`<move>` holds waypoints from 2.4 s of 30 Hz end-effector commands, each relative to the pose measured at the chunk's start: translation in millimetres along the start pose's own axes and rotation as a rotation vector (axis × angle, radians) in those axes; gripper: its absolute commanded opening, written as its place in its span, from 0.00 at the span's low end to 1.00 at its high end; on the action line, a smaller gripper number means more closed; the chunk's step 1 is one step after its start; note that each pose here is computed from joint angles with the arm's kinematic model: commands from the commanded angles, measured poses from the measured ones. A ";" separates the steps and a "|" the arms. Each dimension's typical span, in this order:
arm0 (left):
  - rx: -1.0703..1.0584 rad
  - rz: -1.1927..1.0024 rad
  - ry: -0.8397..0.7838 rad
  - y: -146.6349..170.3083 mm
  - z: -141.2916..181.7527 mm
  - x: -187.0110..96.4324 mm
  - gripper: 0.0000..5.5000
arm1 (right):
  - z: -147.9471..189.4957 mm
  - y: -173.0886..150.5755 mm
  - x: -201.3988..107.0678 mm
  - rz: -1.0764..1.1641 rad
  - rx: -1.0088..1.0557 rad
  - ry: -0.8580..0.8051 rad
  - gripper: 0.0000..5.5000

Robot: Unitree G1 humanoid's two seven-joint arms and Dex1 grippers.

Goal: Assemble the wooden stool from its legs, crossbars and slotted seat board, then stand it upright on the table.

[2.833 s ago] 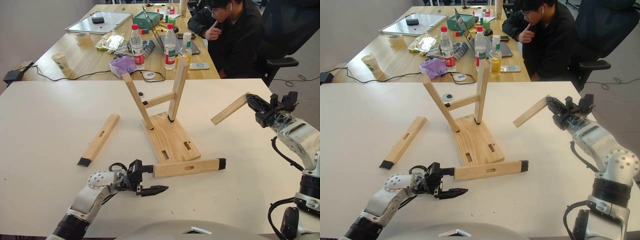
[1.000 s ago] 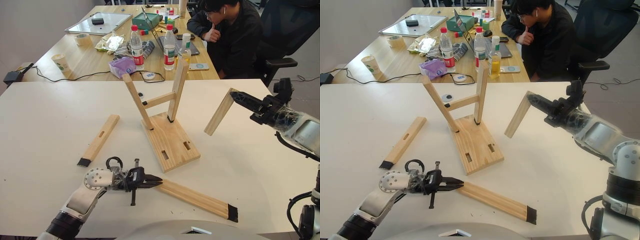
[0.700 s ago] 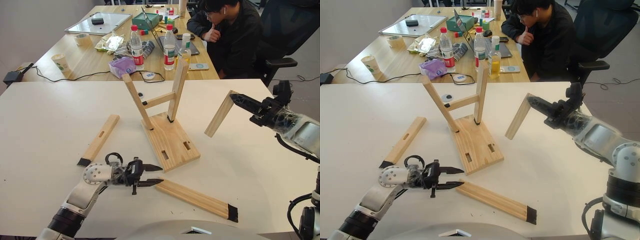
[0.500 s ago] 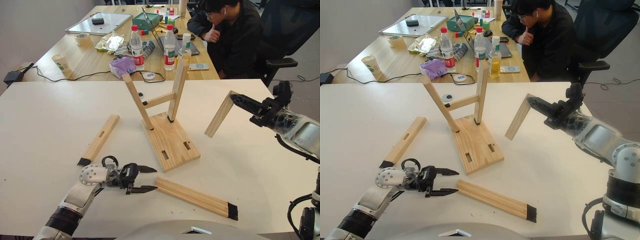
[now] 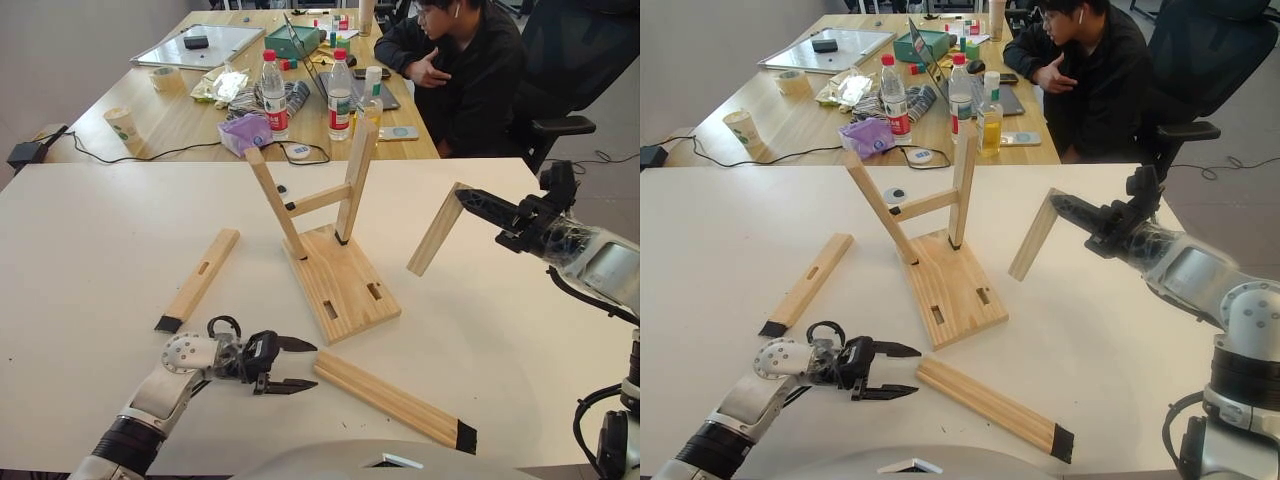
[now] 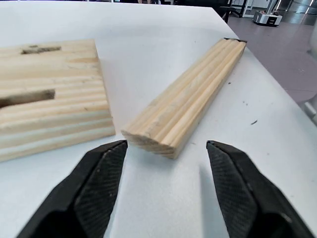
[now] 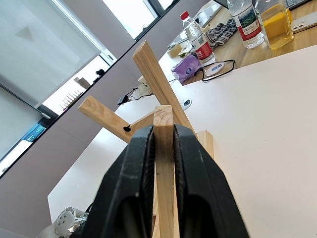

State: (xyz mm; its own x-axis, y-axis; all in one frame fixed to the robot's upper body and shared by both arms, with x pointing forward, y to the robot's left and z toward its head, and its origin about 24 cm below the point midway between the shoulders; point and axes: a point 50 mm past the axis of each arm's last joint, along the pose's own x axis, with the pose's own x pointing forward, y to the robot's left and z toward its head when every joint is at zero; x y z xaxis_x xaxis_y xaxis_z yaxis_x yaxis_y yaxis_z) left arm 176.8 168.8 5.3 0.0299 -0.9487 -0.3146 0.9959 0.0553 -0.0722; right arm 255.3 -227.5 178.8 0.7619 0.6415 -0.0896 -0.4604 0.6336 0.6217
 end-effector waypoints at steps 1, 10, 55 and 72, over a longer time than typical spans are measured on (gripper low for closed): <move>0.041 -0.014 0.012 2.3 6.1 1.4 0.53 | 1.8 2.1 0.4 0.005 -0.010 0.005 0.07; 0.053 0.041 0.008 8.8 10.7 11.1 0.53 | 2.0 2.9 3.3 0.016 -0.010 0.020 0.07; 0.088 -0.097 0.025 -14.7 -6.1 28.1 0.36 | 4.7 2.8 7.9 0.026 -0.018 0.039 0.07; -1.281 -0.243 -0.062 1.4 57.7 -34.7 0.36 | -2.5 -1.1 0.7 -0.026 0.007 -0.037 0.07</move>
State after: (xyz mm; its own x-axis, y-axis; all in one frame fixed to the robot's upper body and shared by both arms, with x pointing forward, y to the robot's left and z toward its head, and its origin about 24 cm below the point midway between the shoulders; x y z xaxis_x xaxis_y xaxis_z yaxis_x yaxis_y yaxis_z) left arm 178.1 165.5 52.5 -0.0433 -0.9965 -0.0713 0.4267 0.0461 -0.9032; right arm 259.2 -226.1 180.2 0.7504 0.6541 -0.0954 -0.4703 0.6297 0.6183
